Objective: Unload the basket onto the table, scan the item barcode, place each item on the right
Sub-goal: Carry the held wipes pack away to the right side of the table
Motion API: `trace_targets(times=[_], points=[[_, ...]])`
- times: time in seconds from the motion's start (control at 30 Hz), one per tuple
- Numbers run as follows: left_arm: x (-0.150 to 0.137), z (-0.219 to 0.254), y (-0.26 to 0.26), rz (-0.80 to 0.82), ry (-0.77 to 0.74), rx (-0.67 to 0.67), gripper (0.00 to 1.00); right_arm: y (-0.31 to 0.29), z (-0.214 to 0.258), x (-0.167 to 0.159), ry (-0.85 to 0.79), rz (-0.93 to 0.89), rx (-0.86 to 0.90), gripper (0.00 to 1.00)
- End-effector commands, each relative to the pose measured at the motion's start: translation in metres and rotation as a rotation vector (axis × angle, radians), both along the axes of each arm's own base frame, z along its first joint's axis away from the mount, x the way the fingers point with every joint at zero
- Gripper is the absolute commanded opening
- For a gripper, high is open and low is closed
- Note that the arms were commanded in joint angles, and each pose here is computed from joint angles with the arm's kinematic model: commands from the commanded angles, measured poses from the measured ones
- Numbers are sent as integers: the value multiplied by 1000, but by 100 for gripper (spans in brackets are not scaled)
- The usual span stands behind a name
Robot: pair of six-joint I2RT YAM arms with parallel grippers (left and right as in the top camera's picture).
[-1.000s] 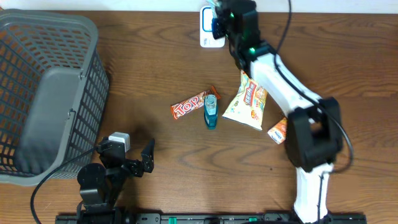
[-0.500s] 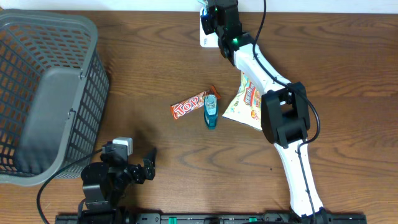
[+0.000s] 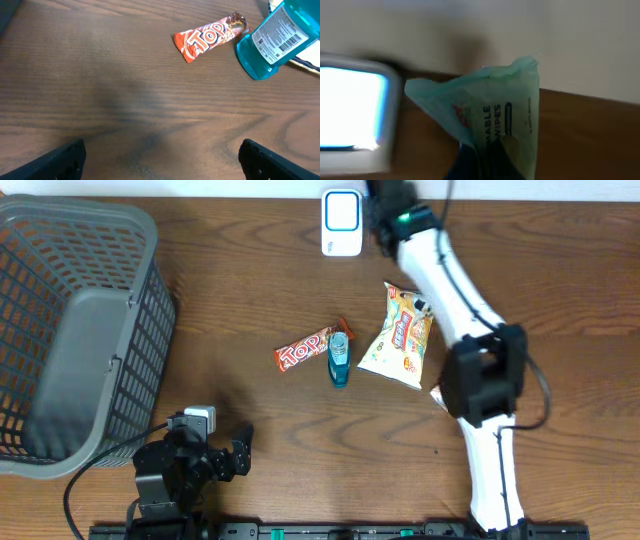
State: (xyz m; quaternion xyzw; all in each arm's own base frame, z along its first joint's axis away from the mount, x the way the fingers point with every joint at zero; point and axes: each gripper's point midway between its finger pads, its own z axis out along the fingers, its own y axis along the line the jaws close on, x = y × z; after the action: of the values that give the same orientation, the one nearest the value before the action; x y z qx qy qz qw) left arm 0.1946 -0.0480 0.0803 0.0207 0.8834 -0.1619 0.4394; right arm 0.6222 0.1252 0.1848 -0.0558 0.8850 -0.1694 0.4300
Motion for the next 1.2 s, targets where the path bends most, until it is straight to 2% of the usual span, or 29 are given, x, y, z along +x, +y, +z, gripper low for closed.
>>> trace_targets(times=[0.0, 0.1, 0.27, 0.4, 0.53, 0.77, 1.17], points=[[0, 1, 0, 3, -1, -2, 98, -106, 87, -28, -155, -388, -131, 1], [0, 1, 0, 3, -1, -2, 98, -157, 63, -45, -56, -504, -163, 1], [0, 1, 0, 3, -1, -2, 98, -249, 15, -78, 41, -752, -93, 1], [0, 1, 0, 3, -1, -2, 98, -302, -27, -102, 147, -837, -21, 1], [0, 1, 0, 3, -1, -2, 98, -339, -51, -129, 156, -981, 26, 1], [0, 1, 0, 3, -1, -2, 98, -362, -84, -157, 201, -1086, 86, 1], [0, 1, 0, 2, -1, -2, 98, -377, -84, -180, 116, -1268, 108, 2]])
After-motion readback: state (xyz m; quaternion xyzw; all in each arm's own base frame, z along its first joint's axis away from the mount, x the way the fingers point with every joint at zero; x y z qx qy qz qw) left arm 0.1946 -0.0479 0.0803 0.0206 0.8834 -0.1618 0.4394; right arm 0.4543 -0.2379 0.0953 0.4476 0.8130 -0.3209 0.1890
